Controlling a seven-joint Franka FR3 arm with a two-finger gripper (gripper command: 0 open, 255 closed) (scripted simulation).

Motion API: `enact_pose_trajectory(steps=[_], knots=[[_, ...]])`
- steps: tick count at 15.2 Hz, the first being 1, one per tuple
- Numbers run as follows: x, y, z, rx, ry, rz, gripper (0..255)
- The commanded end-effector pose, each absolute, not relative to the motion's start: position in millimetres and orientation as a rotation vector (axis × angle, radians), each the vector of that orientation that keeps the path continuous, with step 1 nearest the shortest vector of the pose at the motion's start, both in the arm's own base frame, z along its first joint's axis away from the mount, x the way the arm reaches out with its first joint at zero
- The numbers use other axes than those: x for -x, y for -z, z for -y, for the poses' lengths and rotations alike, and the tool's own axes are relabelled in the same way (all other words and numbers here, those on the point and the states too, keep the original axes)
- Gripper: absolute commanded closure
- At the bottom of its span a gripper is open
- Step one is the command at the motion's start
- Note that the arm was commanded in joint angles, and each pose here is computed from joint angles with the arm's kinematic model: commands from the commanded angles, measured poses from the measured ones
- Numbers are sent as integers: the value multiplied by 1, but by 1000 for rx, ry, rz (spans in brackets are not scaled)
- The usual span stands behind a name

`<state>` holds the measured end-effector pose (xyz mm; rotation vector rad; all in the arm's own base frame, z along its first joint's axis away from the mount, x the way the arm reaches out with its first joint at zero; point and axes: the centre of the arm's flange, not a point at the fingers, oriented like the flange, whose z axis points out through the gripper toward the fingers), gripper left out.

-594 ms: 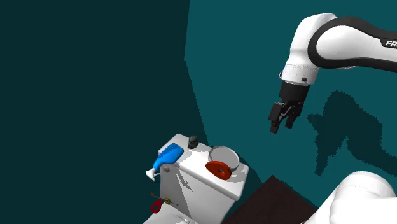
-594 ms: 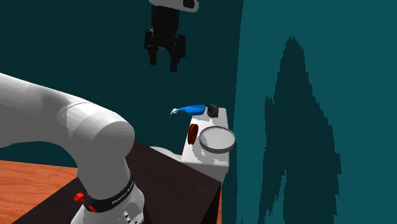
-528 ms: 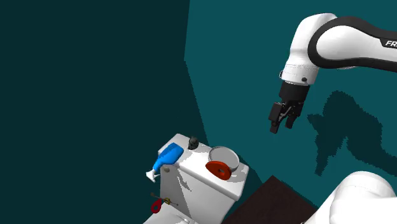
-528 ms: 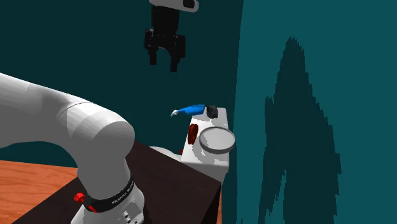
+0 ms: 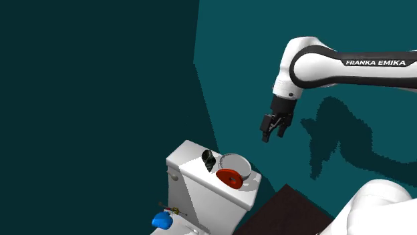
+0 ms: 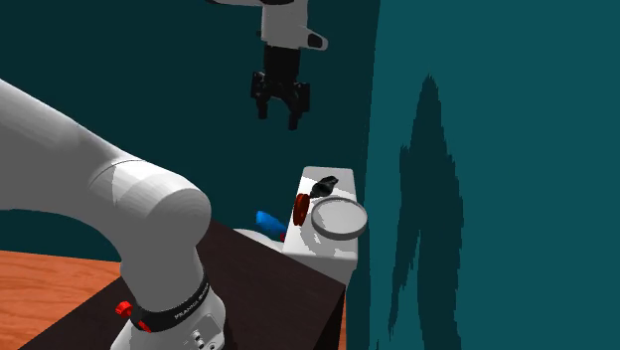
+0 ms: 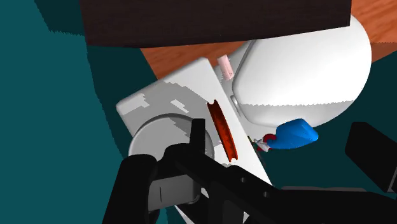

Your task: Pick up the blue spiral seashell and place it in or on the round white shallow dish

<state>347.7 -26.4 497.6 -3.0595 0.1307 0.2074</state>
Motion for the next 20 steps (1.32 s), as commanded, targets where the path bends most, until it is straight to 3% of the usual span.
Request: enact_pose_trajectory(steps=[1,20], knots=[[-367,-476,30,3060,-188,-115,0],[-550,-321,33,3054,-43,36,0]])
